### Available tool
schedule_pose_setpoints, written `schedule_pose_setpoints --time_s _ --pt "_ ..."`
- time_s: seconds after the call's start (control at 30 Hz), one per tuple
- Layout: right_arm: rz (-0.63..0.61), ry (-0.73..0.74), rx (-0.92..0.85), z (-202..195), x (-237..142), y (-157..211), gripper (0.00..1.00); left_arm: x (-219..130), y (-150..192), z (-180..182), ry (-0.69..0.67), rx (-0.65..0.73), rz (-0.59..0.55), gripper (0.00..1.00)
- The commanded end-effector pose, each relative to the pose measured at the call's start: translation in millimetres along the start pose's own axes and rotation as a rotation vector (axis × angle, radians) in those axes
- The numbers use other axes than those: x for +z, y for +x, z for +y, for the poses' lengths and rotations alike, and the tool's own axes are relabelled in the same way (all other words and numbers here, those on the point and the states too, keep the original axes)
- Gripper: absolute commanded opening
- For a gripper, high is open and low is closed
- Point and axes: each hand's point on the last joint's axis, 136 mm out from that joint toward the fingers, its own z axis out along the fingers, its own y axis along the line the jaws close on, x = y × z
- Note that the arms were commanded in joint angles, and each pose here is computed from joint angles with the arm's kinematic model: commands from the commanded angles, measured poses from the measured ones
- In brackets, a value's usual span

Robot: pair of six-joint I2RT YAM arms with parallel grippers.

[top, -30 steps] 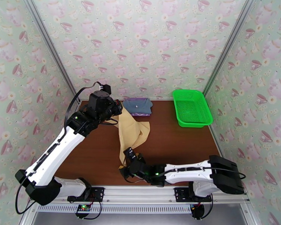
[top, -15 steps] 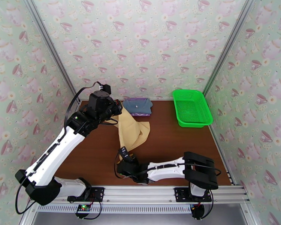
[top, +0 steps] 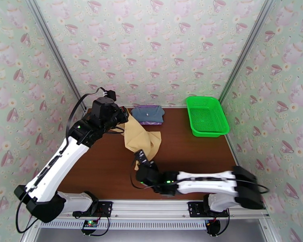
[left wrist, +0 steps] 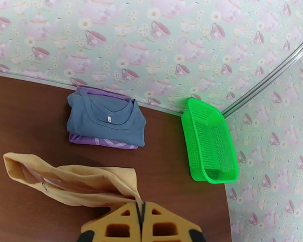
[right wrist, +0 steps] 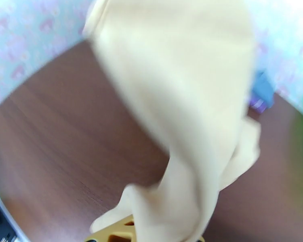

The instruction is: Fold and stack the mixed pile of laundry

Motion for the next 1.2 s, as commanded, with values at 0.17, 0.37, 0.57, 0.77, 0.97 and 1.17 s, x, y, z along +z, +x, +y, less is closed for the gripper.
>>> schedule_pose_setpoints --time_s 0.17,0.37,0.57,0.77,0.97,1.17 --pt "0.129 -0.073 -0.407 -60.4 -103.1 -33.5 0.00 -56.7 -11.9 7.3 -0.016 0.062 -0.003 0.00" --pt "0.132 -0.085 -0.588 -94.1 -157.8 -72.9 0.00 -110.4 -11.1 8.0 0.021 0.069 -0.017 0.00" --pt "0.097 -0.247 -0.665 -90.0 -197.1 -94.5 0.00 -164.4 -3.3 12.0 0.091 0.032 -0.037 0.00" --pt "0.047 -0.372 -0.629 -82.3 -227.9 -116.5 0.00 -200.1 4.4 25.3 0.126 -0.015 -0.057 0.00" --pt "-0.094 -0.366 -0.613 -94.3 -257.6 -160.6 0.00 -212.1 -5.1 19.4 0.152 -0.012 -0.078 0.00" --pt "-0.260 -0.273 -0.624 -111.2 -275.1 -203.6 0.00 -201.6 -13.6 0.0 0.185 0.018 -0.060 0.00"
